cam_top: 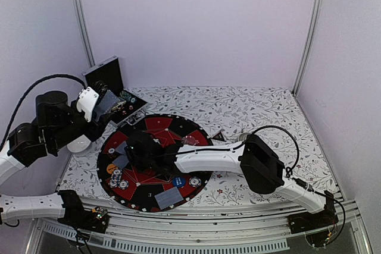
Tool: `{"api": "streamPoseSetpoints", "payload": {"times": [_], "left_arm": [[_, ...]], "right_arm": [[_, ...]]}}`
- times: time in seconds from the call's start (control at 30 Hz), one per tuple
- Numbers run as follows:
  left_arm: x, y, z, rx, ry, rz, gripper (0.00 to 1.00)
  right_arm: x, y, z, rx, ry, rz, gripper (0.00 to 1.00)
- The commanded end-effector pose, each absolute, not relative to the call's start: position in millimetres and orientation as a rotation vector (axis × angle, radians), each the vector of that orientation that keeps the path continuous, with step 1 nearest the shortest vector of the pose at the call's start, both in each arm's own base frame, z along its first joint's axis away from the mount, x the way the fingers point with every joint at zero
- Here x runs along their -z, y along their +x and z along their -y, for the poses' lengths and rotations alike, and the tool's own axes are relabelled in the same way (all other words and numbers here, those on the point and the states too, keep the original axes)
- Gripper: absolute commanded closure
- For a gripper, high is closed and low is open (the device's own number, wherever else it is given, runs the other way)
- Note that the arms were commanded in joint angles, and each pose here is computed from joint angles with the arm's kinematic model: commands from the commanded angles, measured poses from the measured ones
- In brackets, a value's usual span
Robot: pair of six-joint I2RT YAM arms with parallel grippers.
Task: Distribute texas hold em gaming equipment
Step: Distribute the poker card in the big blind area.
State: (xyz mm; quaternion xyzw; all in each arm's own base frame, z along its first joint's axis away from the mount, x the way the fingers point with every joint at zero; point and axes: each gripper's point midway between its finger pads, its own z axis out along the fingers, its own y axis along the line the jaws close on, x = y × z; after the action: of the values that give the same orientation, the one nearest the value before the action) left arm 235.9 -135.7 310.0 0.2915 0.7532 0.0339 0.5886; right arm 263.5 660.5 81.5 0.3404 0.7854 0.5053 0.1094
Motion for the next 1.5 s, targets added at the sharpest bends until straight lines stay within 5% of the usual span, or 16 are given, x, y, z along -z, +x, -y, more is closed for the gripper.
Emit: {"api": "streamPoseSetpoints", "payload": {"times": [0.0,0.6,0.73,1.03,1.33,1.47], "left_arm": [[-327.1,235.0,132.7,-0.071,0.658,-1.709,0.44],[-326.7,232.8,129.7,-0.082,0.664,-1.695,0.44],[-326.8,233.2,129.9,-0.085,0.666,-1.695,0.44],[-323.5,234.3,132.1,-0.091,0.683,-1.701,0.43],[-323.0,237.7,136.7,-0.095,0.702,-1.702,0.43],[-328.4,236.8,137.9,-0.087,0.705,-1.689,0.43]], "right_arm": [[-57.0,259.4,-666.0,-1.462,1.054,-2.333,0.98],[-49.4,238.6,-690.6,-1.596,1.025,-2.373,0.96],[-55.2,237.4,-693.1,-1.623,1.004,-2.365,0.74],[-97.6,238.7,-690.8,-1.676,0.888,-2.309,0.53],[-129.2,224.5,-678.5,-1.679,0.734,-2.353,0.0],[-153.5,219.6,-671.3,-1.694,0.631,-2.353,0.01]]}}
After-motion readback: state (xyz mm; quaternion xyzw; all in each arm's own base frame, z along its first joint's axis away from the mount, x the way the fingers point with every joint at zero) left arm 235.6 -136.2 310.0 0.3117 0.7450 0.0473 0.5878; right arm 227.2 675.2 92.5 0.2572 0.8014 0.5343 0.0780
